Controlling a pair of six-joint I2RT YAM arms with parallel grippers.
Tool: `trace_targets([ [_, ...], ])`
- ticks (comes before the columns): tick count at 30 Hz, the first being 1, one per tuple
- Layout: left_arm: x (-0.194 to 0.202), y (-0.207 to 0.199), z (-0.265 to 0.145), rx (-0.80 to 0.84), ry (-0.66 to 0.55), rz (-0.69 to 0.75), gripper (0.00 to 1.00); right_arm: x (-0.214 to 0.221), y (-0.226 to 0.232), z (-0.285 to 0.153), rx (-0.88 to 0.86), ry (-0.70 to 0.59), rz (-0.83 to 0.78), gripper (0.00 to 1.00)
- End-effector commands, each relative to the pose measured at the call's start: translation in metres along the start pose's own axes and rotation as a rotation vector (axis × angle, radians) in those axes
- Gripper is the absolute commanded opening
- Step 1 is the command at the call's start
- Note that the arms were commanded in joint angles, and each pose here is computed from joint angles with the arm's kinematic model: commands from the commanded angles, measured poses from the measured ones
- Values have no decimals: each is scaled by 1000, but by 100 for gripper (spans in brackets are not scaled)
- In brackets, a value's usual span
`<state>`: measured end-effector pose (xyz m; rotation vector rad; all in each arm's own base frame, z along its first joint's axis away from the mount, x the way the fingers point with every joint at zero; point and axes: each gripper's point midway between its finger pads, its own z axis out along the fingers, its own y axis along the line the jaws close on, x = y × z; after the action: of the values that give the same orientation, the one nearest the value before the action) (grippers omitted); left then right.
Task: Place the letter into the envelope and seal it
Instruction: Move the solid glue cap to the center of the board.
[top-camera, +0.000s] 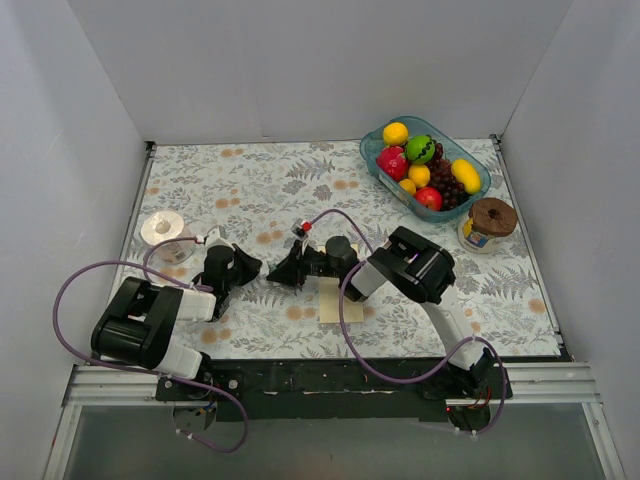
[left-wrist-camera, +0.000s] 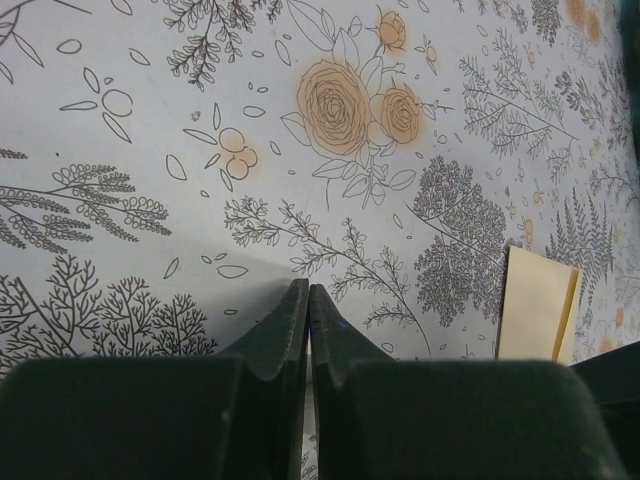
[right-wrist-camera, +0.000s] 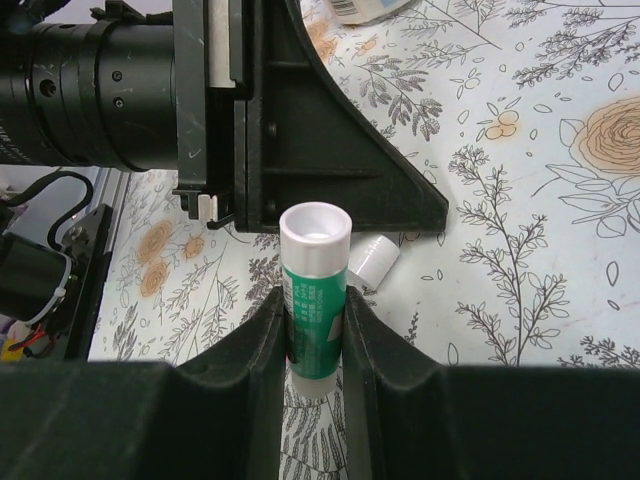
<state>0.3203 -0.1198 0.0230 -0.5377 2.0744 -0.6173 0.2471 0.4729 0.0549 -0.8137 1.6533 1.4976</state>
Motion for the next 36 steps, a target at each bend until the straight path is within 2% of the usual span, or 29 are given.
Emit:
trace_targets([
  [1,20,11,-6,-45,76,-23,0,-104,59,-12,-184,-363,-258,1],
  [8,35,18,-15,-91,127,-99,0,-108,58,-18,-189,-388,-220,1],
  [24,61,17,-32,-83,208,-214,0,-107,61,-15,-235,-395,-178,1],
  [36,61,19,-44,-109,191,-256,0,-105,70,-28,-217,-420,-127,1],
])
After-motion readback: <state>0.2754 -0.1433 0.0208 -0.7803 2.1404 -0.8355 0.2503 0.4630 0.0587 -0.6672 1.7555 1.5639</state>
